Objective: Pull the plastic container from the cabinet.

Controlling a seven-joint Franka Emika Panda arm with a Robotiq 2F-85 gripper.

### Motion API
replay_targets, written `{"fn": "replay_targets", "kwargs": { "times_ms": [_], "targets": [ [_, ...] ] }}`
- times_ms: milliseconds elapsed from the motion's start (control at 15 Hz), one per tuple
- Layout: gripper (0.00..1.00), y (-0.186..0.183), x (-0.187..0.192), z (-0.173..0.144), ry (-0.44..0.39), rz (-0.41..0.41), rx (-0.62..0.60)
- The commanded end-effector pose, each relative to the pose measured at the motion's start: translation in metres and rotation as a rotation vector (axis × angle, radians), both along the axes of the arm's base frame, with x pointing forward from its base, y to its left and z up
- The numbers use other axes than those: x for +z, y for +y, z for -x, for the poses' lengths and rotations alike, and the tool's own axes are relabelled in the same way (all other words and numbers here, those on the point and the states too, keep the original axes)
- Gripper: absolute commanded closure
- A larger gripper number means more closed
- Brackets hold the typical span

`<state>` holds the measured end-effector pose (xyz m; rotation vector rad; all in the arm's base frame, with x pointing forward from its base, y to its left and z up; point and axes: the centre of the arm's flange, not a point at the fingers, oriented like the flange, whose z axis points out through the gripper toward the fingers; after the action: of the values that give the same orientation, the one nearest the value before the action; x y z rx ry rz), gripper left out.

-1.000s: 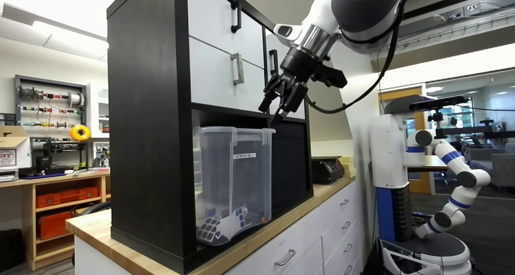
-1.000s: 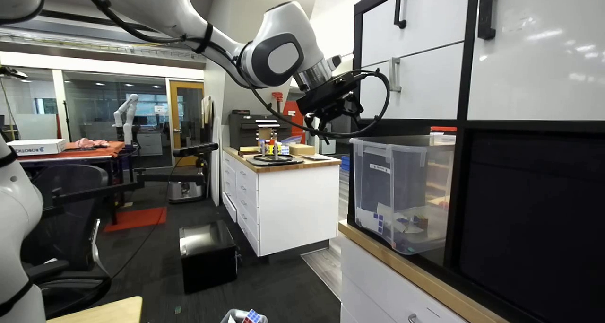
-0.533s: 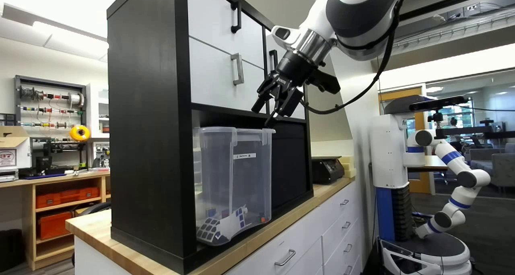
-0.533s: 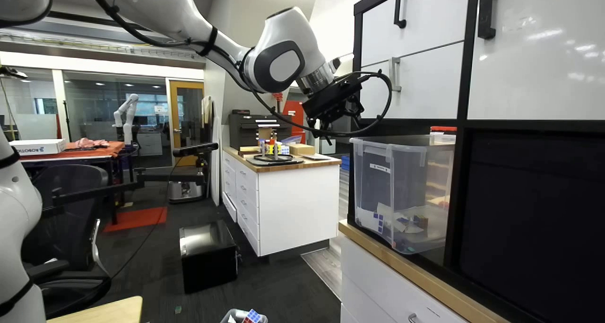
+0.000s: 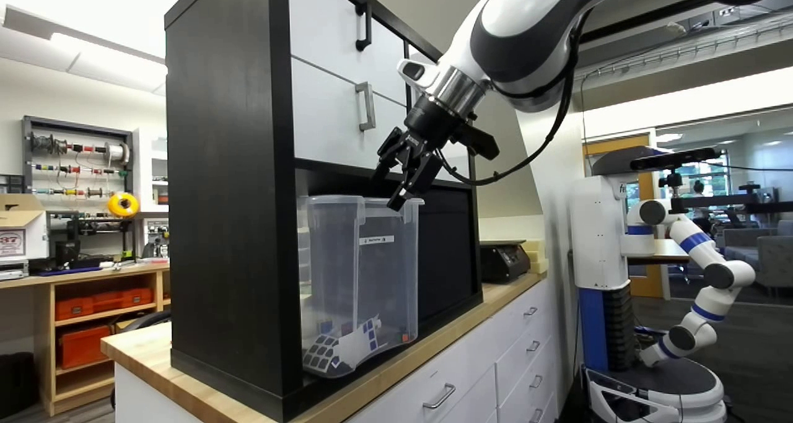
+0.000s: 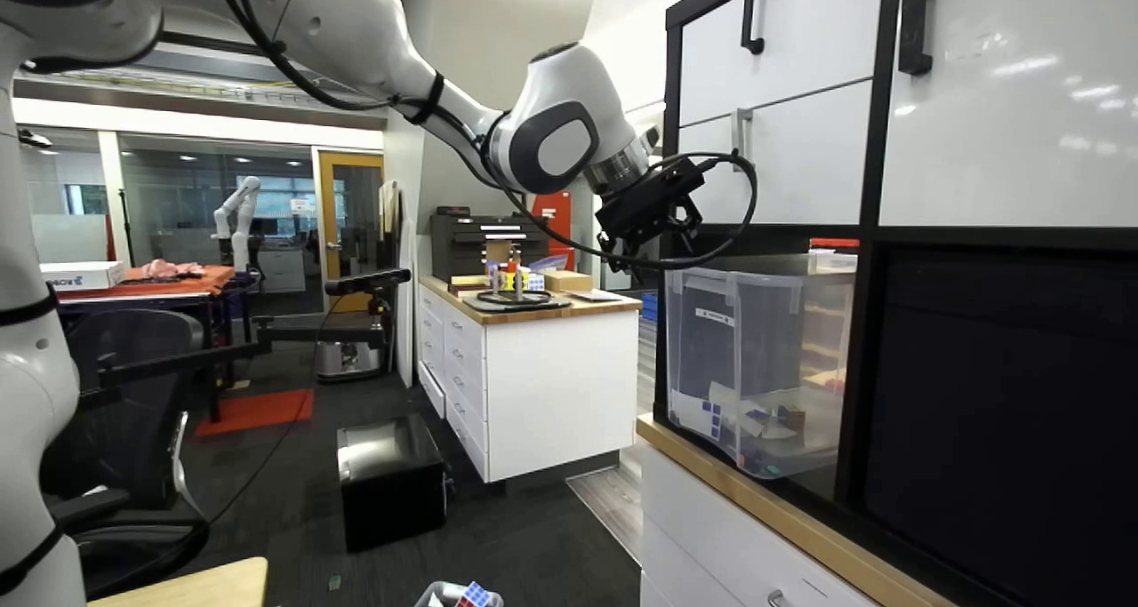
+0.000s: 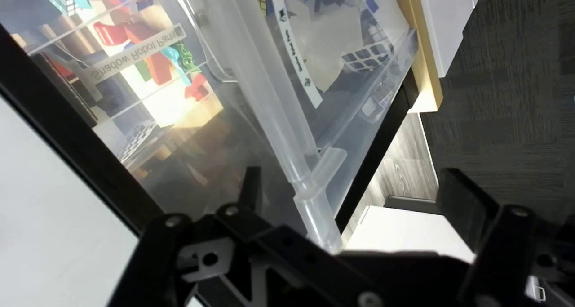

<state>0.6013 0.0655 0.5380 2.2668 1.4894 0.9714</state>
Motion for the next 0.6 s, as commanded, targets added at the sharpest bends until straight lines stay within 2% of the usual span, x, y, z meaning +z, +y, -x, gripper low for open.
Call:
{"fn": "replay_targets", "kwargs": {
  "times_ms": [0, 400, 467, 533],
  "targets": [
    [0.0, -0.005, 0.005, -0.03, -0.034, 0.004, 0.015],
    [0.0, -0.003, -0.007, -0.059, -0.019, 0.011, 0.022],
    [0.25, -0.003, -0.009, -0.062, -0.015, 0.009, 0.024],
    [0.26, -0.003, -0.011, -0.065, -0.015, 0.01, 0.024]
  ]
}}
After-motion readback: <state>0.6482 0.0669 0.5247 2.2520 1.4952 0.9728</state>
